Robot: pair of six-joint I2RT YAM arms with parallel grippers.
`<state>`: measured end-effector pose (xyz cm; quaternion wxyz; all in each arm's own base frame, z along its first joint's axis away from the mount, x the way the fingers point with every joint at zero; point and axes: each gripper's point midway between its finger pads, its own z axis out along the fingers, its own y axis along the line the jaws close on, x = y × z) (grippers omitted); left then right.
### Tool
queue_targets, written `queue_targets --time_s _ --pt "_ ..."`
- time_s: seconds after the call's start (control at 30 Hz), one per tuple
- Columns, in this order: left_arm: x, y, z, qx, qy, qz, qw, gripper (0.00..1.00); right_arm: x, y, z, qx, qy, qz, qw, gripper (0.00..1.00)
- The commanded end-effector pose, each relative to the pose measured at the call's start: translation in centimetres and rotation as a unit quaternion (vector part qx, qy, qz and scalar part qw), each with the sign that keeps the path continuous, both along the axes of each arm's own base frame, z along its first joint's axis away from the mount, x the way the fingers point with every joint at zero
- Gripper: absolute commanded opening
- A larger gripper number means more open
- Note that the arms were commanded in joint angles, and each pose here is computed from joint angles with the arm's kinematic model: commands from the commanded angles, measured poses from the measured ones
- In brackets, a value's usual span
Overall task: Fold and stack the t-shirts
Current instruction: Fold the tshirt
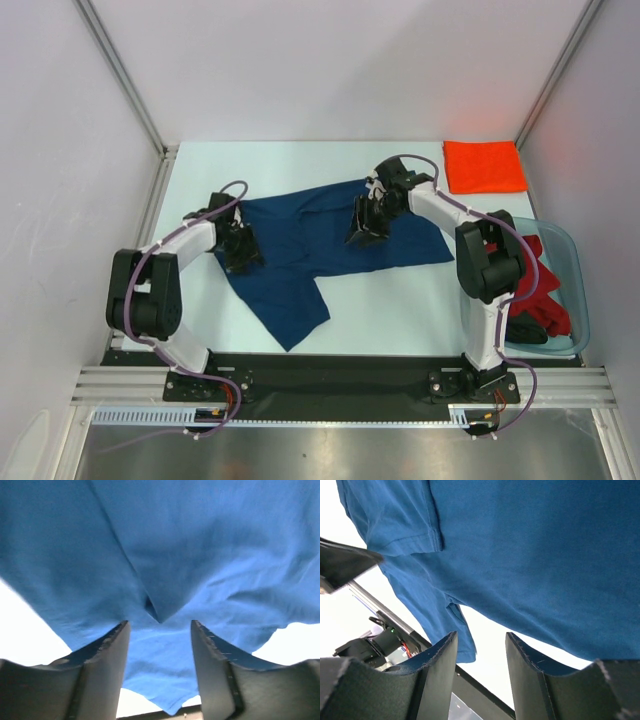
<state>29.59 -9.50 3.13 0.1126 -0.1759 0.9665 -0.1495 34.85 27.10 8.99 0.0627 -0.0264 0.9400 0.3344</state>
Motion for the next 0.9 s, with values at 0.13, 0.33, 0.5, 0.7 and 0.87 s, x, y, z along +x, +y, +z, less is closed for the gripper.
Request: queue_targets --time_s 0.13,0.33,0.5,0.7,0.87 --pt "9.7 4.7 10.1 0.112 -0.178 0.060 0.976 0.63 0.2 -1.1 1.0 -0.004 -0.010 0.002 1.000 0.49" --pt "17.9 7.3 9.0 0.090 -0.187 0.103 0.973 0.50 3.2 -3.5 1.2 -0.024 -0.030 -0.034 0.999 0.49" --pt "22.5 10.3 7.7 0.090 -0.205 0.140 0.965 0.42 10.7 -5.3 3.3 -0.027 -0.100 -0.108 0.989 0.49" --pt "24.4 10.8 4.3 0.072 -0.176 0.149 0.970 0.40 16.9 -6.7 2.8 -0.006 -0.122 -0.164 0.979 0.46" --pt "23.7 12.6 1.4 0.086 -0.138 0.172 0.971 0.38 21.3 -8.0 2.9 0.003 -0.160 -0.187 0.969 0.40"
